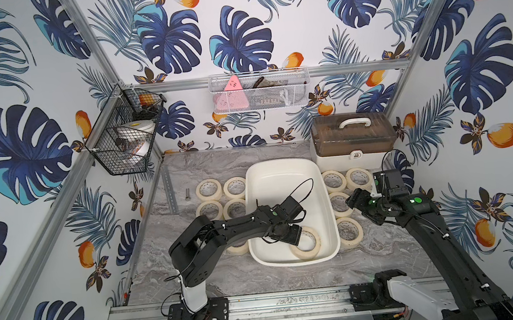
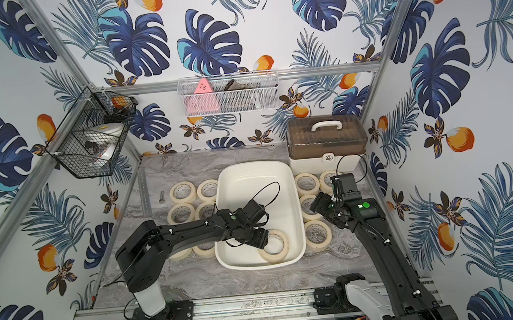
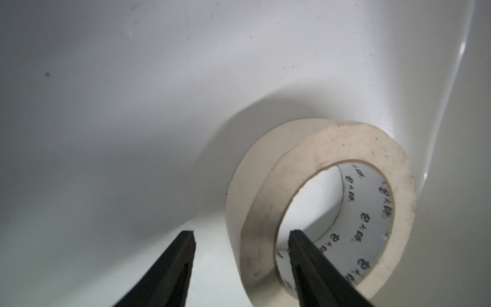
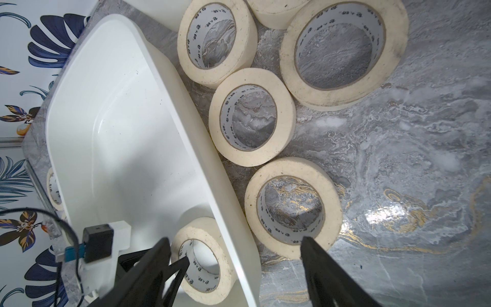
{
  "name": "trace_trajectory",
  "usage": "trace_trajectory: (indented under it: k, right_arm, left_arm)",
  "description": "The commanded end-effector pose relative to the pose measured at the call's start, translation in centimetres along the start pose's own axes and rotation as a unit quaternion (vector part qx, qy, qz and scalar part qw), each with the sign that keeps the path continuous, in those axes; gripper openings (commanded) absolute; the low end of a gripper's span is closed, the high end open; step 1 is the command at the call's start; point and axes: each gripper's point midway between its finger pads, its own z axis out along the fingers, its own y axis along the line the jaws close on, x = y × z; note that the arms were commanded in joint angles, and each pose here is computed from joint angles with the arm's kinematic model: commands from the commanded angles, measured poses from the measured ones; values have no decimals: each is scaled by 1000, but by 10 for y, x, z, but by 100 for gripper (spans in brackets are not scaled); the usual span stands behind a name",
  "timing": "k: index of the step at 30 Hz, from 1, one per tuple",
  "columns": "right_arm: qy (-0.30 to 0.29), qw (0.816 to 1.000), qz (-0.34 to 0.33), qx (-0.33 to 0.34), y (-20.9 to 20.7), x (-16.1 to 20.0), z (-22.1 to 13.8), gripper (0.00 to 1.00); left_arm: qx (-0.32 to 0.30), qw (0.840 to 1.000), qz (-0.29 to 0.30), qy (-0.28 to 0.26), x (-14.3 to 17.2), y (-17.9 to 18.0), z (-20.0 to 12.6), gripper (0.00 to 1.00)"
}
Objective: Take out the art tape in the storage box
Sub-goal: Pick up the art tape from the storage box.
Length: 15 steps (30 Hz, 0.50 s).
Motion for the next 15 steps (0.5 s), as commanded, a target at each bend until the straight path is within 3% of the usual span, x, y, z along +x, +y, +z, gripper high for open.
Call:
trace_trajectory:
  k: [1,9,15]
  right_arm:
    - [0,1000,-6,9,-2,0,-2,79]
    - [3,1000,-9,11,-3,1,0,79]
    - [1,1000,-17,-5,2,1,-7,79]
  left_arm:
    - [-9,1000,-7,-11,-5,2,6,54]
    - [-27,999,-7,-25,-10,8,3,23]
    - [-52,998,-11,-45,-19,13,-18,13]
